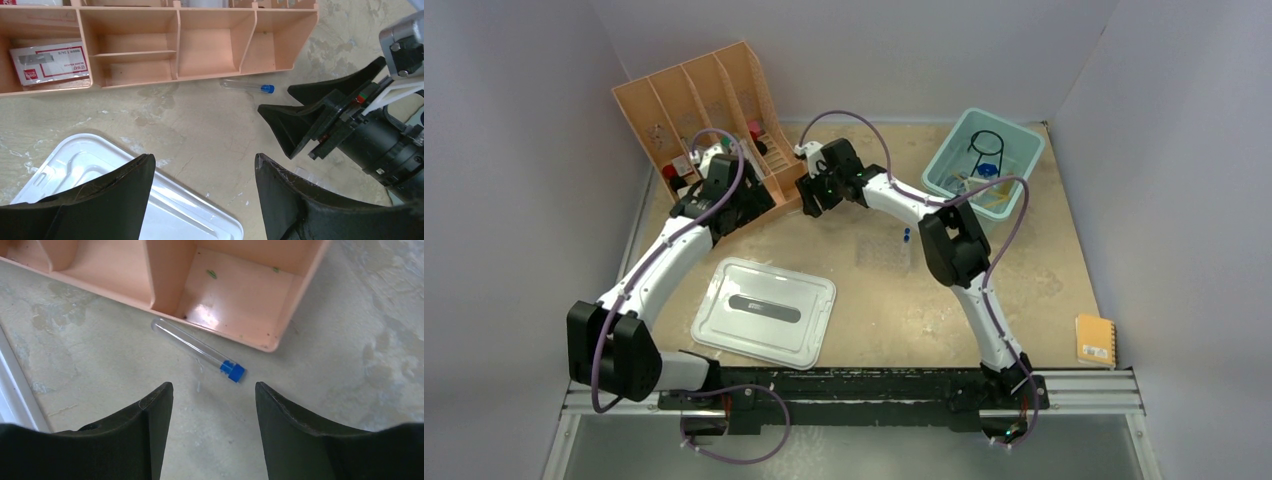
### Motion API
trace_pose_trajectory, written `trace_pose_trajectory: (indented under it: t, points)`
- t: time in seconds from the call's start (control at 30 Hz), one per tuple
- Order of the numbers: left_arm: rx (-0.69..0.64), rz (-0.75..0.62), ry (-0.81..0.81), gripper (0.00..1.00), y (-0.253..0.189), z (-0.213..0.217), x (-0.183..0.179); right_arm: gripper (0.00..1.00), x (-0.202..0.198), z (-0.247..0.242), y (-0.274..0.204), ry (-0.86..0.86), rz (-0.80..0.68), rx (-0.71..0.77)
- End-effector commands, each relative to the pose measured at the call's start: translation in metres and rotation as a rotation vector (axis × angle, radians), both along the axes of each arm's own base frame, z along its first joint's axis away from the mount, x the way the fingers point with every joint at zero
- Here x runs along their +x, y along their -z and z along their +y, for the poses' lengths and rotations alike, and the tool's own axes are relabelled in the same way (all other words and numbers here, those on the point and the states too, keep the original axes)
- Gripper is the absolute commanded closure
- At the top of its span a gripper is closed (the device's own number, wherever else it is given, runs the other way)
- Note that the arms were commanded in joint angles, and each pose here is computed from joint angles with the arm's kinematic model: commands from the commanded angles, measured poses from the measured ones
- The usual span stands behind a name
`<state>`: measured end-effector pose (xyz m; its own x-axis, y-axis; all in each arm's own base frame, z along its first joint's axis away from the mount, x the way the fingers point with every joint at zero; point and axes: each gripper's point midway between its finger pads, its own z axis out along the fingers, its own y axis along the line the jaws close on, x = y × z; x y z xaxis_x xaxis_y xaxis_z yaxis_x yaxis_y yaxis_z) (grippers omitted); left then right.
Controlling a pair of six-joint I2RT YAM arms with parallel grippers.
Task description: Organize the chemistry lab equipment
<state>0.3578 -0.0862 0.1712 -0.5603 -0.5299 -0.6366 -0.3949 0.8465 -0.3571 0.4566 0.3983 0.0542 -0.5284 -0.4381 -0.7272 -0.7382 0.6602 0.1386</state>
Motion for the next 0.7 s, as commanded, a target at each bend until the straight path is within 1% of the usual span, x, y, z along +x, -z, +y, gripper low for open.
trace_pose_trajectory:
  t: [0.0, 0.17, 0.3, 0.5, 0.63, 0.67]
  points:
    - [-0.037, -0.055, 0.003, 0.28, -0.023, -0.005, 0.015, 0.37, 0.016, 0.024, -0.031, -0.078, -0.101, 0.088]
    - [-0.034, -0.042, 0.007, 0.29, -0.019, -0.004, 0.017, 0.36, 0.025, 0.028, -0.021, -0.103, -0.133, 0.072]
    - [-0.037, -0.035, 0.009, 0.29, -0.016, -0.004, 0.019, 0.37, 0.020, 0.032, -0.010, -0.157, -0.120, 0.077]
    - [-0.043, -0.028, 0.018, 0.29, -0.013, -0.004, 0.019, 0.58, 0.013, 0.031, 0.008, -0.195, -0.100, 0.036]
    - [-0.052, -0.028, 0.014, 0.29, -0.010, -0.004, 0.018, 0.64, -0.006, 0.029, 0.015, -0.269, -0.091, -0.019]
    - [-0.053, -0.025, 0.013, 0.29, -0.009, -0.004, 0.017, 0.65, -0.015, 0.026, 0.019, -0.302, -0.068, -0.039]
